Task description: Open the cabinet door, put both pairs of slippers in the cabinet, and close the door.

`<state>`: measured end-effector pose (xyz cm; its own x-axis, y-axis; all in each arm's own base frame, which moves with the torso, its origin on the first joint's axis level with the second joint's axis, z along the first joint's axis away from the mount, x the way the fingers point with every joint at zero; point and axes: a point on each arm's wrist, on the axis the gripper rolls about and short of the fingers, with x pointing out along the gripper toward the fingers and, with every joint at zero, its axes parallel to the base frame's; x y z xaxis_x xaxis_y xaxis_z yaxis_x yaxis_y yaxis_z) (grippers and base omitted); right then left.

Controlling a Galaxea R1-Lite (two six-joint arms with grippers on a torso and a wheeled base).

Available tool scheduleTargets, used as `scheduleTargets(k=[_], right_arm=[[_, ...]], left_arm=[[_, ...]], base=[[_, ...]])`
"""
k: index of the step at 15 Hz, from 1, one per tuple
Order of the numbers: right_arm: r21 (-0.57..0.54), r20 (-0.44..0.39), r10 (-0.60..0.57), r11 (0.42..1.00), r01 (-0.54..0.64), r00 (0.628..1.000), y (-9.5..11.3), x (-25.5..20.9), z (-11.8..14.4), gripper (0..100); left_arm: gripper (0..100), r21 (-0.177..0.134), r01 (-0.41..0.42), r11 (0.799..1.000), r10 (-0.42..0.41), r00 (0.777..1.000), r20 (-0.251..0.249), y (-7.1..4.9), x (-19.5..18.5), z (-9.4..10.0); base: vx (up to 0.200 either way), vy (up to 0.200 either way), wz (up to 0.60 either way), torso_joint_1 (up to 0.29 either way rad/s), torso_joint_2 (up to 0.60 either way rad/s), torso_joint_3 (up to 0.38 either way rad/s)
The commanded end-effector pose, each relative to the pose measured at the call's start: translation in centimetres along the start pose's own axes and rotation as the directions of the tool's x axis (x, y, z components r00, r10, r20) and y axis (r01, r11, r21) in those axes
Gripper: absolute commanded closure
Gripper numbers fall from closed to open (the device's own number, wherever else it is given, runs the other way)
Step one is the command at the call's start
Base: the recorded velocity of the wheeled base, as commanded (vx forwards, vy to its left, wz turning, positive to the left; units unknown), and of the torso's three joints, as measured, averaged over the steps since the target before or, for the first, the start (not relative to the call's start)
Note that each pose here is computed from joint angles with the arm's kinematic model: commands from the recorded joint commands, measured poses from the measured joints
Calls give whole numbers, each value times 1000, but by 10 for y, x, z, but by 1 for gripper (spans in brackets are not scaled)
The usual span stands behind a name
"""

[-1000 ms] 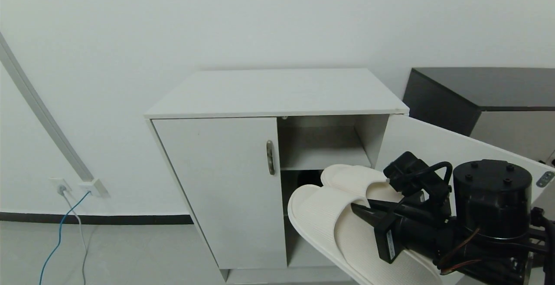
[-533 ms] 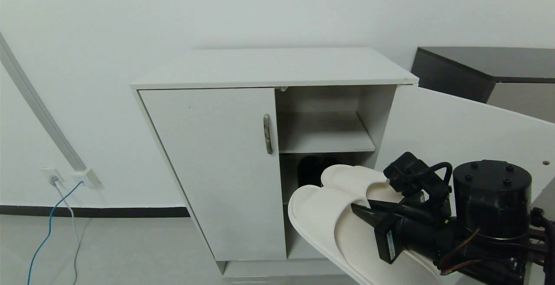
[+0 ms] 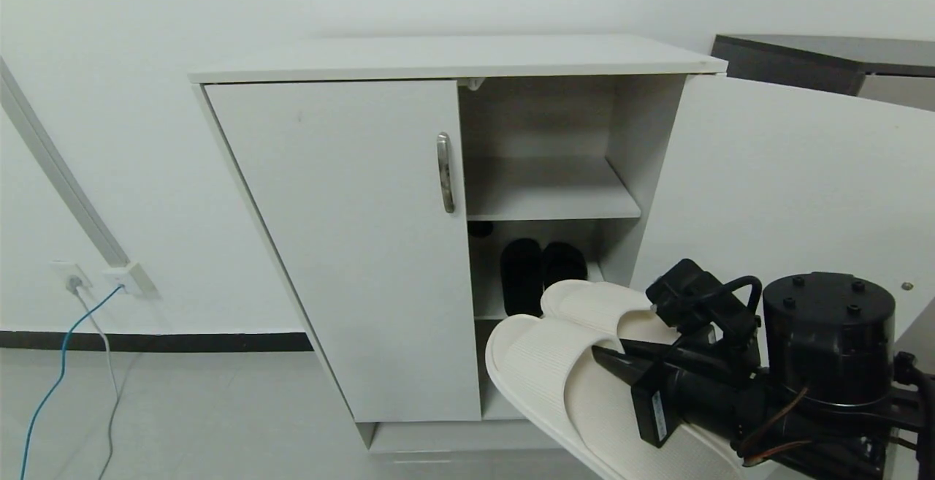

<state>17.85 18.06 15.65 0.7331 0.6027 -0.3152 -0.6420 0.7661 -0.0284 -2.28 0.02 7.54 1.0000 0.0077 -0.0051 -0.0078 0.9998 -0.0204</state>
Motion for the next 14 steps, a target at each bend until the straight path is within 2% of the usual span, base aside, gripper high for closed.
scheduleTargets(k=[1, 10, 12, 14], right_arm=[[1, 3, 0, 1000, 0, 1000, 0, 0, 1, 100], [-22, -10, 4, 1000, -4, 1000, 1, 0, -3, 100], [-22, -13, 4, 1000, -4, 1000, 1, 0, -4, 100], [-23, -13, 7, 1000, -7, 1000, 2, 0, -4, 100]], left_arm=[[100, -1, 0, 1000, 0, 1000, 4, 0, 0, 0], [100, -1, -1, 1000, 1, 1000, 4, 0, 0, 0], [100, 0, 0, 1000, 0, 1000, 2, 0, 0, 0], [100, -1, -2, 1000, 2, 1000, 2, 0, 0, 0]], base=[[0, 0, 0, 2, 217, 212], [0, 0, 0, 0, 0, 0], [0, 0, -600, 10, -32, 2], [0, 0, 0, 0, 0, 0]])
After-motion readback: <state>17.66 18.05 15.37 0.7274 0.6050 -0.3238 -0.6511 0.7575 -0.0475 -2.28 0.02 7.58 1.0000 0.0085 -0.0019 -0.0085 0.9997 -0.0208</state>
